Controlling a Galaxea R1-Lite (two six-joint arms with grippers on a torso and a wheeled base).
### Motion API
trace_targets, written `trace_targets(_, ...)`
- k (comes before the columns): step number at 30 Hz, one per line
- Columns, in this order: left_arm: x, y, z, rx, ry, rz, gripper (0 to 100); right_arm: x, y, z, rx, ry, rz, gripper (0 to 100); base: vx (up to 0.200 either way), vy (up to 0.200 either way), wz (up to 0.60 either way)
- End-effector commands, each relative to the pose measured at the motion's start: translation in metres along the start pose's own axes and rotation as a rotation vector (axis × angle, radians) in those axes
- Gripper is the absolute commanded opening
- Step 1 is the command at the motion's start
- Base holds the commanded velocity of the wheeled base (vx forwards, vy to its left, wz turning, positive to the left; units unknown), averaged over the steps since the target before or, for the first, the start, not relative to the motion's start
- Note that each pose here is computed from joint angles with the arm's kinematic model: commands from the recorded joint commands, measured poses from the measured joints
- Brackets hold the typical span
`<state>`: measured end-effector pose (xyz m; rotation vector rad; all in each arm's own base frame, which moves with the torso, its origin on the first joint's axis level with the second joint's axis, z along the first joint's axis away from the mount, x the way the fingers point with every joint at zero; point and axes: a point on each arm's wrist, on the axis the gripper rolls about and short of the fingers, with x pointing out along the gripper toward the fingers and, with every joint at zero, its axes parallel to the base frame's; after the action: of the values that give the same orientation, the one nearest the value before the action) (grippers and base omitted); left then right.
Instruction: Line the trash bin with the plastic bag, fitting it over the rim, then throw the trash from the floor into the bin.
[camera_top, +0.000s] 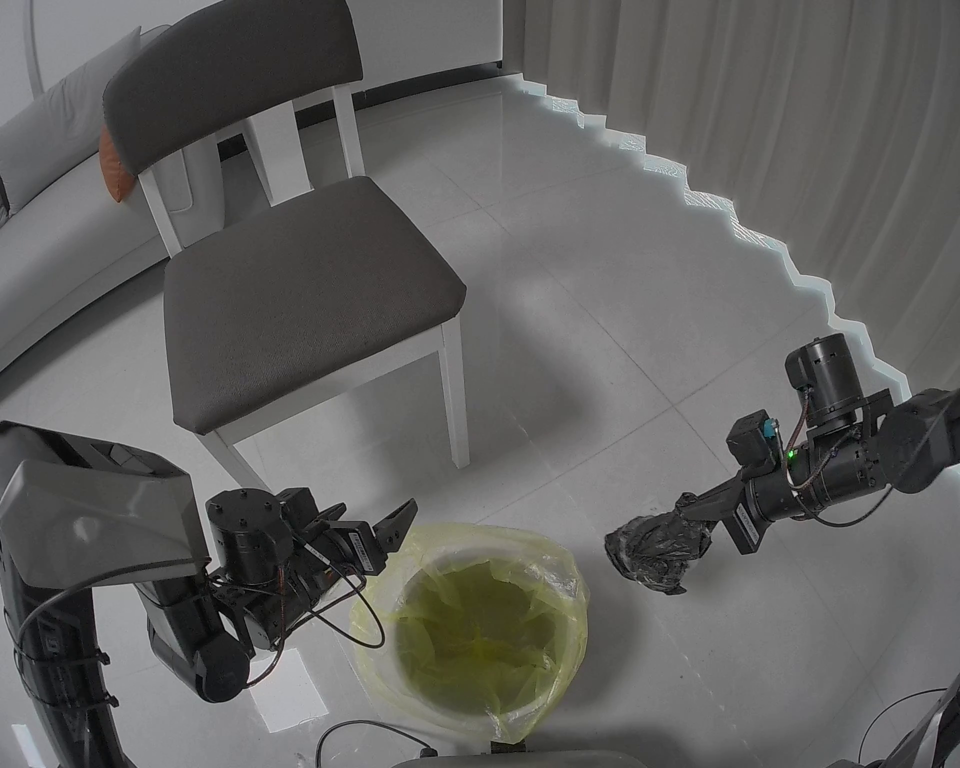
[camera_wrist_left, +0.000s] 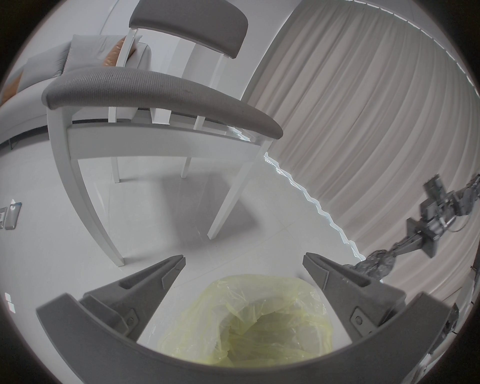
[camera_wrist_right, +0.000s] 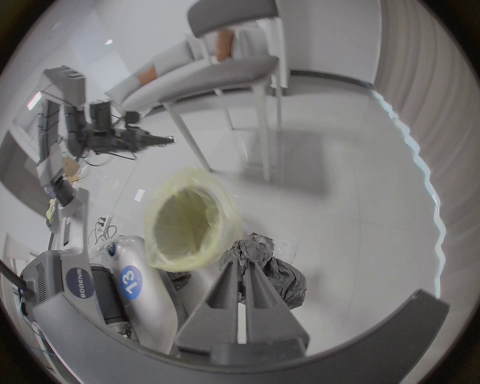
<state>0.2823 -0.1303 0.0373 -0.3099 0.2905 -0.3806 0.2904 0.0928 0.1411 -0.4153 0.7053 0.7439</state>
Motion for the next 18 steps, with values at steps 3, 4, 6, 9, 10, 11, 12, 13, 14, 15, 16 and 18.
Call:
trace_targets(3,-0.006,-0.002,0.009,0.0,-0.045,0.015,100,-0.043,0.066,0.035,-0.183,-0.174,0.091,0,0.0,0.0,0.0)
trace_targets(4,-0.006,-0.002,0.009,-0.001,-0.046,0.016,100,-0.043,0.069,0.036,-0.189,-0.178,0.098,0,0.0,0.0,0.0)
trace_targets(6,-0.007,-0.002,0.01,-0.001,-0.05,0.019,100,-0.042,0.084,0.042,-0.224,-0.193,0.139,0,0.0,0.0,0.0)
trace_targets(9,-0.007,-0.003,0.011,-0.002,-0.055,0.019,100,-0.037,0.098,0.047,-0.255,-0.197,0.18,0,0.0,0.0,0.0)
trace_targets(10,-0.007,-0.003,0.011,-0.002,-0.057,0.02,100,-0.035,0.101,0.047,-0.259,-0.194,0.19,0,0.0,0.0,0.0)
trace_targets(11,-0.007,-0.001,0.012,-0.003,-0.062,0.029,100,-0.025,0.106,0.047,-0.268,-0.174,0.211,0,0.0,0.0,0.0)
trace_targets(12,-0.007,-0.001,0.012,-0.003,-0.063,0.031,100,-0.024,0.106,0.048,-0.27,-0.175,0.213,0,0.0,0.0,0.0)
trace_targets(13,-0.007,0.0,0.014,-0.004,-0.068,0.035,100,-0.013,0.111,0.049,-0.277,-0.16,0.231,0,0.0,0.0,0.0)
trace_targets(14,-0.007,0.0,0.014,-0.004,-0.068,0.035,100,-0.013,0.111,0.049,-0.277,-0.16,0.231,0,0.0,0.0,0.0)
trace_targets(15,-0.008,0.0,0.014,-0.004,-0.069,0.04,100,0.0,0.114,0.049,-0.285,-0.147,0.249,0,0.0,0.0,0.0)
trace_targets(16,-0.008,0.001,0.014,-0.005,-0.07,0.041,100,0.008,0.117,0.05,-0.288,-0.138,0.259,0,0.0,0.0,0.0)
trace_targets(18,-0.009,0.0,0.014,-0.006,-0.07,0.041,100,0.021,0.123,0.05,-0.297,-0.124,0.278,0,0.0,0.0,0.0)
